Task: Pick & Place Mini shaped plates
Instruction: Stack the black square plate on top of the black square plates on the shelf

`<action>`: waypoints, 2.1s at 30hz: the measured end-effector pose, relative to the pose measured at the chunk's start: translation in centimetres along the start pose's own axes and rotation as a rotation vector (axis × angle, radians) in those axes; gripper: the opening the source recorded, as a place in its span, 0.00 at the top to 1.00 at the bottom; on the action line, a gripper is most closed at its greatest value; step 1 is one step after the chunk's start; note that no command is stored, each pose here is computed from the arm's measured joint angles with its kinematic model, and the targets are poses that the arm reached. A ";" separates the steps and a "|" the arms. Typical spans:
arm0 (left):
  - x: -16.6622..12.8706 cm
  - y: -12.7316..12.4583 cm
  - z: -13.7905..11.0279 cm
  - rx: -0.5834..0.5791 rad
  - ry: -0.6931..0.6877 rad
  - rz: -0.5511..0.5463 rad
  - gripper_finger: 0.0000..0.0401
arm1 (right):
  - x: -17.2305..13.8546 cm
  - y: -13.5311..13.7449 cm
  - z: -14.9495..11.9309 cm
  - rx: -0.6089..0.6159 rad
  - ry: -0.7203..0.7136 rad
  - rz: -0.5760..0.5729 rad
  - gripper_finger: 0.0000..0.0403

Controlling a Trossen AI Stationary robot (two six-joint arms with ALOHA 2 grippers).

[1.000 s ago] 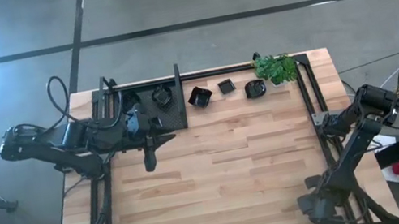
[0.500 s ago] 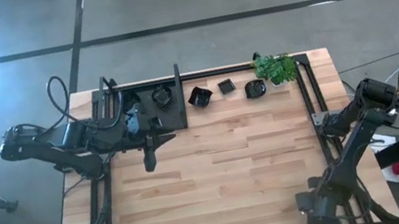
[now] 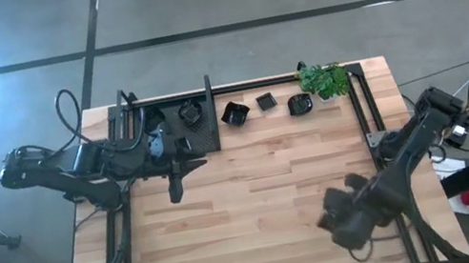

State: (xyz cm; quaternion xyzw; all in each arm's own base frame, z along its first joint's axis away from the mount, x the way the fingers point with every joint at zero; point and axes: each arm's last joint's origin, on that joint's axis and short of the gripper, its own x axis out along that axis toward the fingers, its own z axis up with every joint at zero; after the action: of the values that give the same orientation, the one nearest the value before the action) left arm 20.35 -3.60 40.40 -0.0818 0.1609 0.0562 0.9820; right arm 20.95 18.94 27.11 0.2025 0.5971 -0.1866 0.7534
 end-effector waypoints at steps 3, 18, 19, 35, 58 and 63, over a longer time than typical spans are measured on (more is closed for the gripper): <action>0.0 -0.1 0.0 0.020 0.004 -0.016 0.83 | -0.9 -0.3 2.6 0.008 -0.160 -0.026 0.98; 3.7 -0.6 -0.7 0.108 0.029 0.101 0.83 | -3.8 -4.4 14.5 -0.003 -0.589 -0.197 0.98; 4.3 -0.7 -0.6 0.119 0.015 0.129 0.83 | -3.9 -4.5 15.0 -0.007 -0.606 -0.197 0.98; 11.0 -2.0 -2.0 0.207 -0.022 0.254 0.83 | -4.4 -4.8 16.9 -0.052 -0.692 -0.185 0.98; 13.2 -1.7 -2.7 0.189 -0.049 0.416 0.83 | -4.4 -4.8 16.9 -0.056 -0.692 -0.188 0.98; 13.3 -1.4 -2.6 0.151 -0.055 0.416 0.83 | -4.4 -4.8 16.9 -0.056 -0.691 -0.188 0.98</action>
State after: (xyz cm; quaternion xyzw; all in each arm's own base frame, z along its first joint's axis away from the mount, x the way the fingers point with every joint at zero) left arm 32.25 -4.37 33.83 0.0283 0.1514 0.2474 0.9566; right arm 31.42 6.11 34.44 0.0507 0.3280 -0.2960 0.8957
